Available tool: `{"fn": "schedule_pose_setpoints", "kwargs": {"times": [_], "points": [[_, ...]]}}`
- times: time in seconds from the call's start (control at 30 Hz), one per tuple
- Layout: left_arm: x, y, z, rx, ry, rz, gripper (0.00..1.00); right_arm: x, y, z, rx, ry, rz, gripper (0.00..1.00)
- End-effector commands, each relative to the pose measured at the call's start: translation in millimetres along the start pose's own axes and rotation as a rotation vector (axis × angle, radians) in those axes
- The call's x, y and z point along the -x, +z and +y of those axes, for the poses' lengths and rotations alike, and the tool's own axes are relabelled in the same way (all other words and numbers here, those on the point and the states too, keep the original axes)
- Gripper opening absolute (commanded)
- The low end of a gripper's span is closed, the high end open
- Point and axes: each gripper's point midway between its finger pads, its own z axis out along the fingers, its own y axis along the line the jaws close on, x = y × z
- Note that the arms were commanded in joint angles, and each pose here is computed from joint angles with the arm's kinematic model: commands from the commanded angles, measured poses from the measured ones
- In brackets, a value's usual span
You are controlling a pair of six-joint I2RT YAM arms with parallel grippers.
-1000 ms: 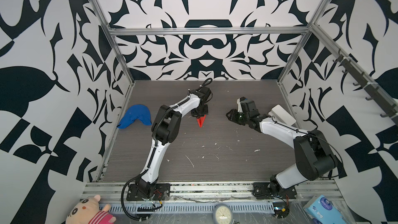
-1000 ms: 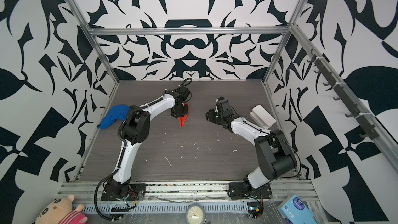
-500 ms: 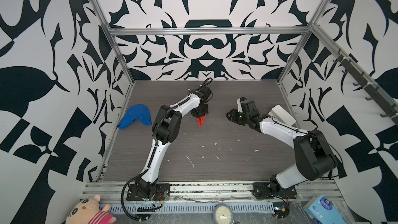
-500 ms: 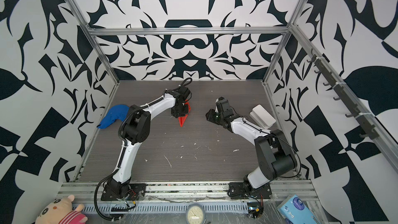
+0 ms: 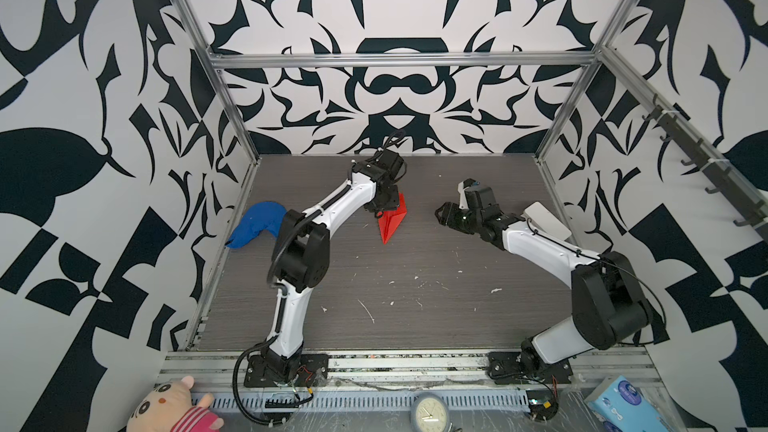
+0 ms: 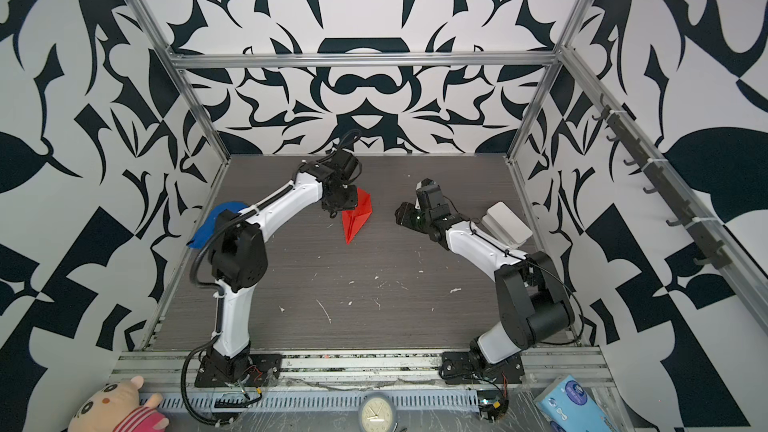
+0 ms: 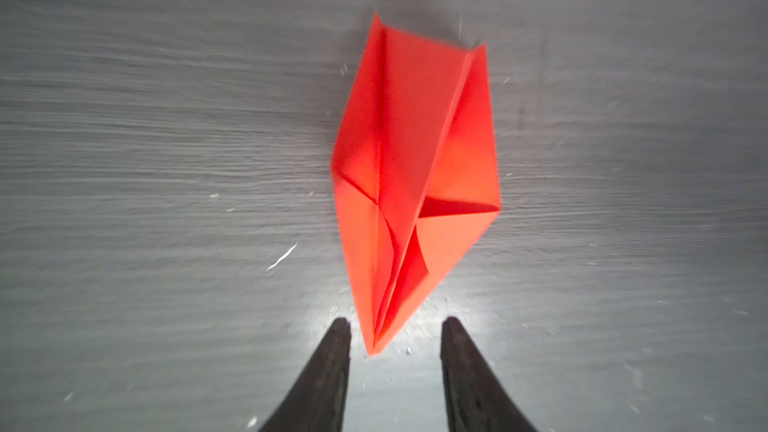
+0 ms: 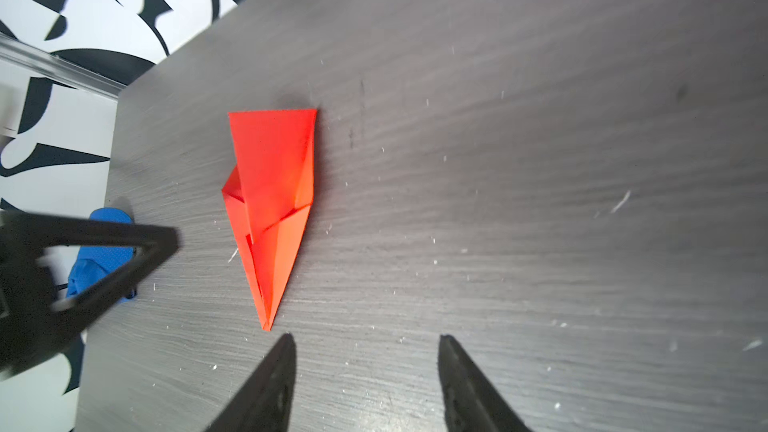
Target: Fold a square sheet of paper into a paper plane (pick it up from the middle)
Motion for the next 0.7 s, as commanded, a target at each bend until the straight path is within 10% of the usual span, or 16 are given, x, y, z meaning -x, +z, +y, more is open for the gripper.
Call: {"fn": "schedule_pose_setpoints", "kwargs": {"times": [0.0, 0.3, 0.67], "points": [[17.4, -51.0, 22.3, 0.02, -0.031, -0.131, 0.49, 56.5, -39.3, 13.8, -0.045, -0.122, -0.189, 0.66], [30.4, -161.4, 141.0, 0.111, -0.21, -0.721, 1.0, 104.5, -111.0, -39.5, -0.446, -0.428, -0.534, 0.78], [-57.1, -161.3, 272.1, 0.406, -0.3, -0.99, 0.99, 61.8, -111.7, -121.9, -0.639, -0.489, -0.618, 0.79]]}}
